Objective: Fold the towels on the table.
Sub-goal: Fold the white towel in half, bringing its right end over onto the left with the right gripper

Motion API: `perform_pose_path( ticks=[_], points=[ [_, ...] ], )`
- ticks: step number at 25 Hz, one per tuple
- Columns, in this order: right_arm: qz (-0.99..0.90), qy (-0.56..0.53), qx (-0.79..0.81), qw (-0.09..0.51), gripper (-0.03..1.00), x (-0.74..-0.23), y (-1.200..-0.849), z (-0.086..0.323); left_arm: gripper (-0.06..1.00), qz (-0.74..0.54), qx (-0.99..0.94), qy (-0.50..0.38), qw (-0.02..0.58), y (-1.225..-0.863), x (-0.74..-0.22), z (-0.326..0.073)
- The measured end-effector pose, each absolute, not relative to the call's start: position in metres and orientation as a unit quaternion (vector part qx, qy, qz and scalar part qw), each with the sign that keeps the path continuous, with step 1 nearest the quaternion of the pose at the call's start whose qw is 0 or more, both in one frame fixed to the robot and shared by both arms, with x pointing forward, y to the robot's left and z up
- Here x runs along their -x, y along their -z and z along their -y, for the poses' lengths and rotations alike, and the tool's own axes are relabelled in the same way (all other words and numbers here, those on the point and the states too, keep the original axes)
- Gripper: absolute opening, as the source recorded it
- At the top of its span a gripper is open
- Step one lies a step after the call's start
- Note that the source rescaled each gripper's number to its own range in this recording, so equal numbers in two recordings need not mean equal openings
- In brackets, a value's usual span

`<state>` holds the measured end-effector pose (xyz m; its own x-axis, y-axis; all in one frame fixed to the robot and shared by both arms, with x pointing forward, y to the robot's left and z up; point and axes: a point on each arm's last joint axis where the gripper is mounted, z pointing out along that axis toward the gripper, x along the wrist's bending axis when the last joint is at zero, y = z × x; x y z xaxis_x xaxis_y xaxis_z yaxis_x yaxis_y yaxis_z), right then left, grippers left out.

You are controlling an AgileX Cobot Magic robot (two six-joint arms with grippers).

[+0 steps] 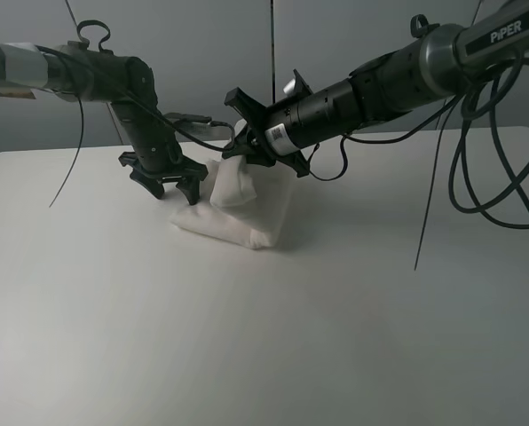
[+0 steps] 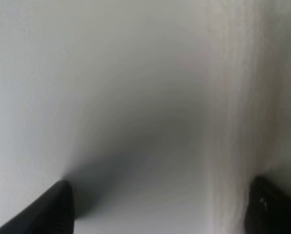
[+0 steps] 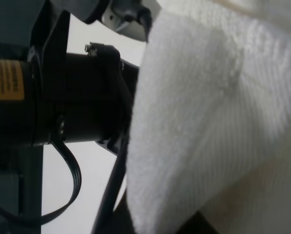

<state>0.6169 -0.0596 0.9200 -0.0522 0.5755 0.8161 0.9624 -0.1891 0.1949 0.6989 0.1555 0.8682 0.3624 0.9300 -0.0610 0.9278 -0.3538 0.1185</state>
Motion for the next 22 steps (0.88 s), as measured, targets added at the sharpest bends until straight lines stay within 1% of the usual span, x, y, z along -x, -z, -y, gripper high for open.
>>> perform_pose_path(
  ticks=[4,12,19,22],
  points=[
    [0.589,0.423,0.648,0.234,0.02,-0.619,-0.911,0.055,0.91,-0.564,-0.823,-0.007,0.067,-0.868,-0.699,-0.156],
    [0.58,0.452,0.638,0.229,0.02,-0.623,-0.913,0.053,0.91,-0.557,-0.827,0.01,0.077,-0.868,-0.698,-0.153],
    [0.579,0.454,0.639,0.226,0.02,-0.623,-0.913,0.053,0.91,-0.552,-0.83,0.037,0.073,-0.877,-0.701,-0.149],
    [0.579,0.454,0.639,0.225,0.02,-0.624,-0.913,0.053,0.91,-0.548,-0.832,0.041,0.074,-0.888,-0.705,-0.147]
  ],
)
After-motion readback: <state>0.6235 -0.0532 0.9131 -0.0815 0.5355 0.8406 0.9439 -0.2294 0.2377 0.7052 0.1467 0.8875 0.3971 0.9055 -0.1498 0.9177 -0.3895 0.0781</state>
